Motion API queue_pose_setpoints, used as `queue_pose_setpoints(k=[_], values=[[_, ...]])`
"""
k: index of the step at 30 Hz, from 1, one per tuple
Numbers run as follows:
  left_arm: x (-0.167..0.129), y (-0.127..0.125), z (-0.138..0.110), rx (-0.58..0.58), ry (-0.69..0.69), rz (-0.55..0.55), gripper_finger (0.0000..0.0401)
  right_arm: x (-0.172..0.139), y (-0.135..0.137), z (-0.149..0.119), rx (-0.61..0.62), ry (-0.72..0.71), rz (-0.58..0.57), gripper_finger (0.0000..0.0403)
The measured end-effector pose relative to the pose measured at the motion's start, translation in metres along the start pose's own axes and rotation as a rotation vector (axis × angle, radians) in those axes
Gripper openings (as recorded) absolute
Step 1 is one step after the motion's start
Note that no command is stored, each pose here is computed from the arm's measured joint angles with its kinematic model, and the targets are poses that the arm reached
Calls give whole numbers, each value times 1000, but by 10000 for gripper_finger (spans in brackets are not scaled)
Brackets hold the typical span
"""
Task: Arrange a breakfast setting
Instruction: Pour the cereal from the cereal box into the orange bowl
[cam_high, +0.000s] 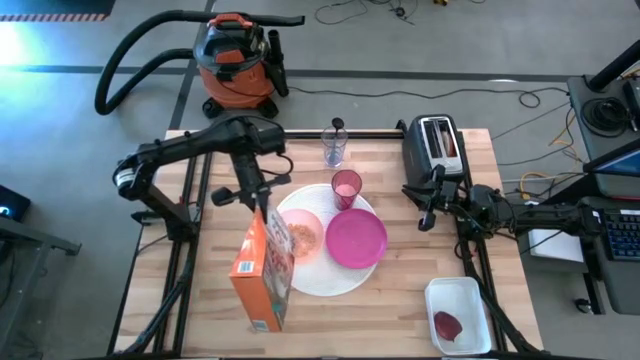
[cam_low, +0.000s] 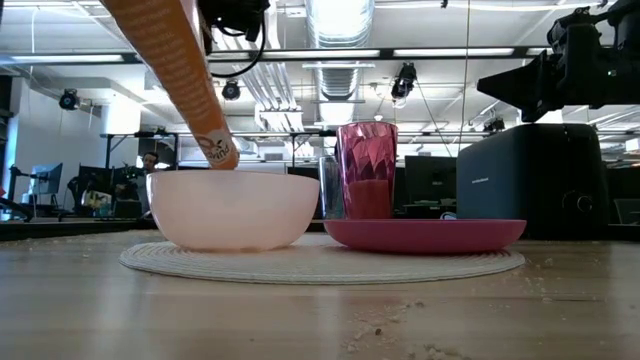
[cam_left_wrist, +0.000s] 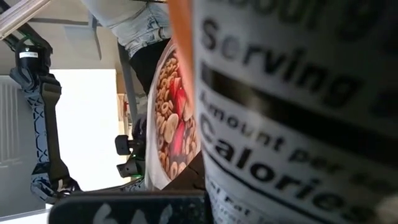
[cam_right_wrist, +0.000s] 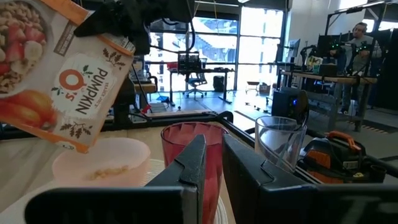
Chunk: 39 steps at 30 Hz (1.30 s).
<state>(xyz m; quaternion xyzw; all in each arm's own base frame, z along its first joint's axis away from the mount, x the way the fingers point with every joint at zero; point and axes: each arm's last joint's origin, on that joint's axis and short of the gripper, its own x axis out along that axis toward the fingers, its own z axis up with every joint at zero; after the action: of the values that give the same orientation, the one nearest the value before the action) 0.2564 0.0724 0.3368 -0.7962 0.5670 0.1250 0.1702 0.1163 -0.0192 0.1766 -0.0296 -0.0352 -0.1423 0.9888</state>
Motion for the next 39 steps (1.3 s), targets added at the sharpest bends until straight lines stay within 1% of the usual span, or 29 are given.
queue_pose_setpoints(k=[7, 14, 17, 19, 21, 23, 30, 34, 37, 39], values=[[3, -8, 10, 34, 8, 12, 0, 0, 0, 0, -1, -1, 0, 43], [5, -17, 24, 15, 27, 19, 0, 0, 0, 0, 0, -1, 0, 43], [3, -17, 23, 45, 9, 19, 0, 0, 0, 0, 0, -1, 0, 43], [3, -16, 22, 51, 14, 16, 0, 0, 0, 0, -1, -1, 0, 43], [2, -15, 20, 56, -13, 21, 0, 0, 0, 0, 0, -1, 0, 43], [2, -14, 18, 62, 14, 14, 0, 0, 0, 0, 0, -1, 0, 43], [-4, -6, 8, 27, -29, -1, 0, 0, 0, 0, 0, 0, 0, 43], [-1, -5, 6, 27, -17, 8, 0, 0, 0, 0, 0, -1, 0, 43], [-8, -1, 6, -3, -75, -9, 0, 0, 0, 0, -1, 0, 0, 43], [-6, -3, 4, 5, -25, -15, 0, 0, 0, 0, 0, 0, 0, 43]])
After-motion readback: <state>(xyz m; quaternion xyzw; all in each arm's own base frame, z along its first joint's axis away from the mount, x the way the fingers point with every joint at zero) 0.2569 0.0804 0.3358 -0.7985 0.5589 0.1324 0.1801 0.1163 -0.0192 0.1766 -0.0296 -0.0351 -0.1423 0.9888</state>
